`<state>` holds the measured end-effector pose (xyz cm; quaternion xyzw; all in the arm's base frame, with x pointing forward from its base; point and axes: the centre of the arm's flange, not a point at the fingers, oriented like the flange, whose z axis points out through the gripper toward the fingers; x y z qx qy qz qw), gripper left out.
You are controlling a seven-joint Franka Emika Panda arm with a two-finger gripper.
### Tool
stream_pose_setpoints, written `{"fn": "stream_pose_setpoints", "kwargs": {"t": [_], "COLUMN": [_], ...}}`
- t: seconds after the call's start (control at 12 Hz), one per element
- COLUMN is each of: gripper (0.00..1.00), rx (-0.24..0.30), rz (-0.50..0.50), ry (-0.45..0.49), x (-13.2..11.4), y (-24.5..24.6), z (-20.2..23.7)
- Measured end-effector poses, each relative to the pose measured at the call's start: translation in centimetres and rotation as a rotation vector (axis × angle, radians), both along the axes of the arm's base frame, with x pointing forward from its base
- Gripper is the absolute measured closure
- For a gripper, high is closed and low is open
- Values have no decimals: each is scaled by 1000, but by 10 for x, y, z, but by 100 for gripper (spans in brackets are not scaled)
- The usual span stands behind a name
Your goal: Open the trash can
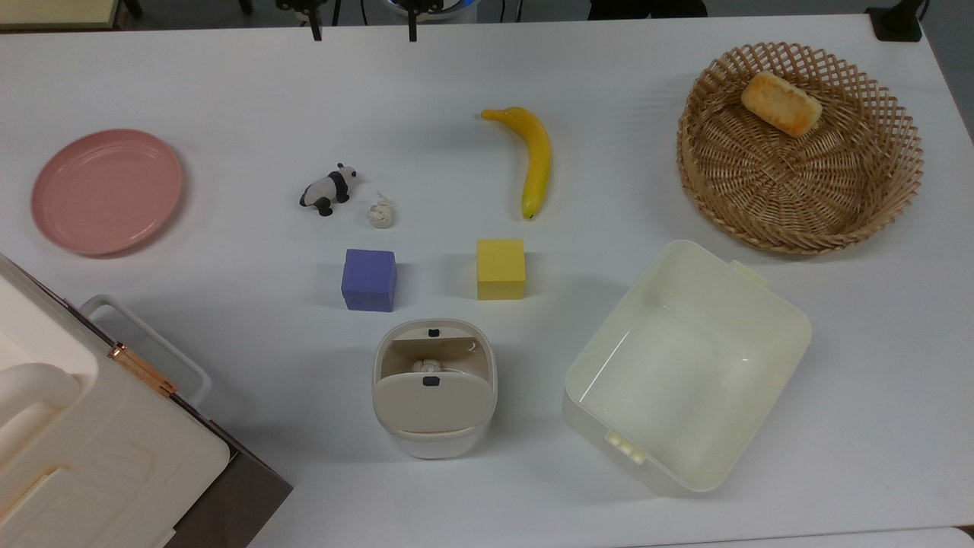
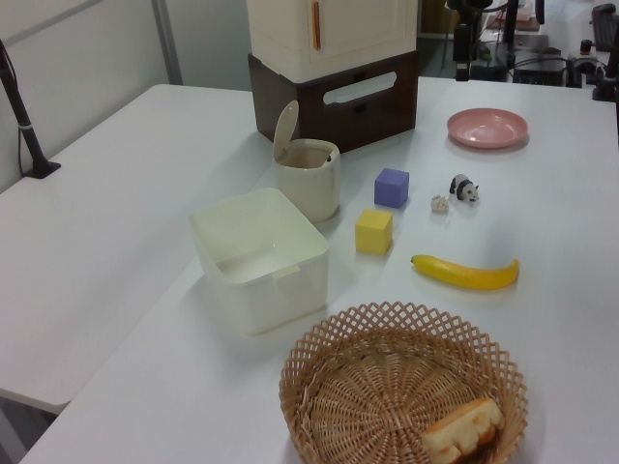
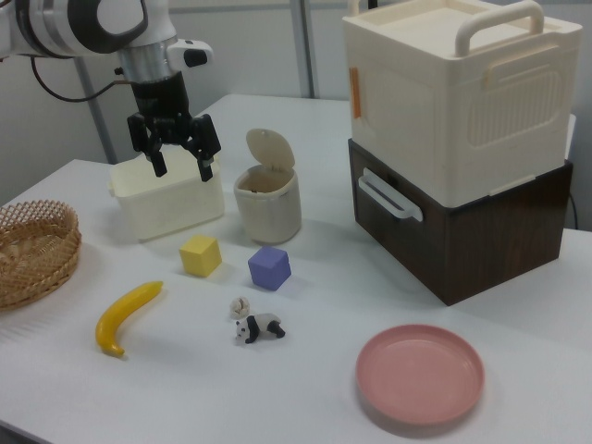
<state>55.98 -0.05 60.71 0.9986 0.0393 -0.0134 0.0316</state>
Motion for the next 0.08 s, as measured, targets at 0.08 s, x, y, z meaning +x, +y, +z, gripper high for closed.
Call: {"fn": "stream_pose_setpoints", "kwargs": {"t": [0.08], "gripper": [0], "rx": [0], "rz": [-2], "ry": [-1], "x": [0], "y": [0], "z": [0]}}
